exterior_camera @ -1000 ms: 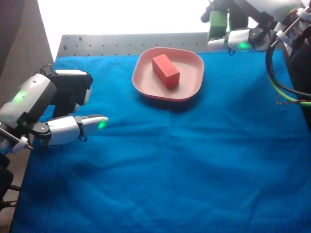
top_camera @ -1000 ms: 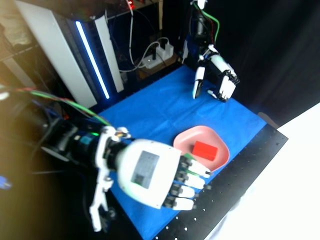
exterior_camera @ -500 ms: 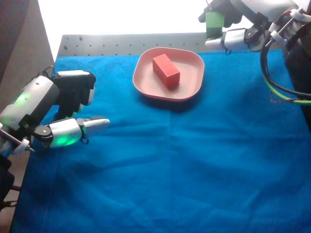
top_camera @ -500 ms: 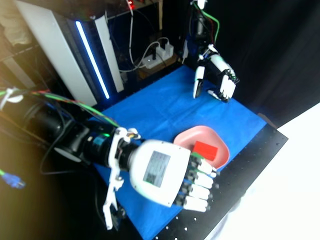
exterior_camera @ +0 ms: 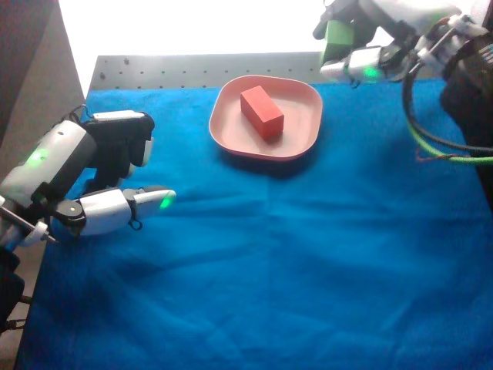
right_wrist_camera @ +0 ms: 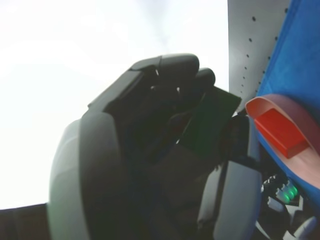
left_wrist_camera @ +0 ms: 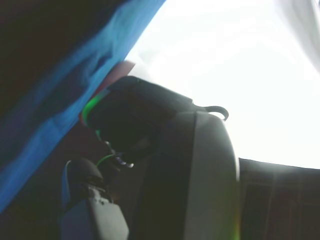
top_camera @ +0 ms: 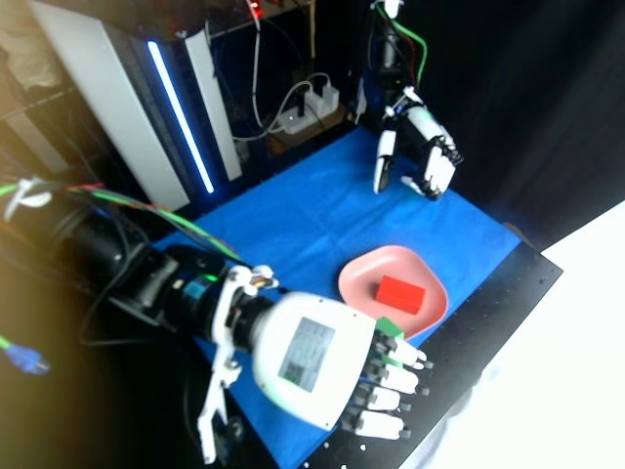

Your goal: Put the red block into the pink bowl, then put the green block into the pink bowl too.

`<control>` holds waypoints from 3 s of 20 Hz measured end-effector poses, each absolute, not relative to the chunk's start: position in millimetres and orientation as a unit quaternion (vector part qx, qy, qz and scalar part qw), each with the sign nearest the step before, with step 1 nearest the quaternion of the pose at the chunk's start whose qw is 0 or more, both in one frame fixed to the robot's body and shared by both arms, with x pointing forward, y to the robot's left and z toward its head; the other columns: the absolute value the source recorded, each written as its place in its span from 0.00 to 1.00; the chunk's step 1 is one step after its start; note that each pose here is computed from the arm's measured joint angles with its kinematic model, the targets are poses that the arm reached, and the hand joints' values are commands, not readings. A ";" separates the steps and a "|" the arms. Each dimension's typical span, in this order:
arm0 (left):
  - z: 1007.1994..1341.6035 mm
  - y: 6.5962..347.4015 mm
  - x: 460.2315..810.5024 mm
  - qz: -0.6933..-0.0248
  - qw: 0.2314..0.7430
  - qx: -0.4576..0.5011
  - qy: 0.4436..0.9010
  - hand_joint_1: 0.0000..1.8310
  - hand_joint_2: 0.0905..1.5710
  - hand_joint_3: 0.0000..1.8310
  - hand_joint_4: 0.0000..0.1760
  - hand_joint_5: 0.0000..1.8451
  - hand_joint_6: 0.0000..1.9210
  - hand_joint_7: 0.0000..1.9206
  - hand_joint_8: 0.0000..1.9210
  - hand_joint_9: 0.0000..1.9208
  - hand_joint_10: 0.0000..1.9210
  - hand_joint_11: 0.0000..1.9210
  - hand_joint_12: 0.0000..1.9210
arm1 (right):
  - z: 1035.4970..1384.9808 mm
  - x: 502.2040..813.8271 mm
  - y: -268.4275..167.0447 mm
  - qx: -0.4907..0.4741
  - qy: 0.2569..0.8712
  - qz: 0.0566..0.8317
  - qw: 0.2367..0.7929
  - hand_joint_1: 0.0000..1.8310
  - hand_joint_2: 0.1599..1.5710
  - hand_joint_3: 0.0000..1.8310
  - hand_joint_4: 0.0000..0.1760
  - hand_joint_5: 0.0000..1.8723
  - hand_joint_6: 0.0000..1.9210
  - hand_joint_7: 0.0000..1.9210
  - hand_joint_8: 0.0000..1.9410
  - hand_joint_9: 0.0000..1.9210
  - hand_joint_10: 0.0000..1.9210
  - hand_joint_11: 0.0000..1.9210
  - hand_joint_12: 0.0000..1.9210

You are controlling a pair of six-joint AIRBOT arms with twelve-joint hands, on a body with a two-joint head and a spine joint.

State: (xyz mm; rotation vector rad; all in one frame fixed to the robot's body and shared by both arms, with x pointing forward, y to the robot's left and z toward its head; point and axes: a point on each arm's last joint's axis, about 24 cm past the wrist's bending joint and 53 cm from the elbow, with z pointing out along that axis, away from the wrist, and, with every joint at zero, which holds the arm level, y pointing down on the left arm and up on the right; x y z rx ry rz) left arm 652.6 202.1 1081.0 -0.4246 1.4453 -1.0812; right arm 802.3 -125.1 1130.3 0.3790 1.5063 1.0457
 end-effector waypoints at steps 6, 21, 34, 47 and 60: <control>1078.0 196.7 650.0 -0.471 0.596 -0.184 0.624 0.55 0.55 0.00 1.00 0.41 1.00 0.49 1.00 0.53 1.00 0.59 1.00 | 1095.1 800.9 -76.1 0.141 0.688 0.444 0.556 0.71 0.63 0.00 0.00 0.62 0.24 0.60 0.48 0.61 0.26 0.42 0.67; 1080.8 192.9 647.1 -0.478 0.596 -0.180 0.620 0.56 0.56 0.00 1.00 0.41 1.00 0.47 1.00 0.51 1.00 0.58 1.00 | 1089.1 798.6 -53.0 0.130 0.696 0.451 0.544 0.54 0.55 0.00 0.00 0.38 0.01 0.53 0.10 0.48 0.31 0.31 0.76; 1081.6 192.8 646.6 -0.479 0.596 -0.181 0.619 0.54 0.55 0.00 1.00 0.42 1.00 0.48 1.00 0.52 1.00 0.58 1.00 | 1084.1 792.8 -42.9 0.125 0.703 0.457 0.531 0.26 0.37 0.00 1.00 0.00 0.00 0.01 0.00 0.05 0.00 0.00 0.46; 1079.2 210.0 655.2 -0.459 0.603 -0.202 0.620 0.50 0.54 0.00 1.00 0.41 1.00 0.45 1.00 0.44 1.00 0.48 1.00 | 1095.1 769.1 -28.7 0.110 0.700 0.495 0.503 0.24 0.36 0.00 0.87 0.00 0.00 0.00 0.00 0.02 0.00 0.00 0.19; 1139.1 271.5 644.8 -0.416 0.683 -0.201 0.566 0.33 0.51 0.00 0.35 0.05 0.00 0.17 0.00 0.19 0.01 0.01 0.42 | 1205.3 716.5 -97.8 0.079 0.608 0.554 0.564 0.30 0.42 0.00 0.98 0.00 0.00 0.02 0.00 0.03 0.00 0.00 0.06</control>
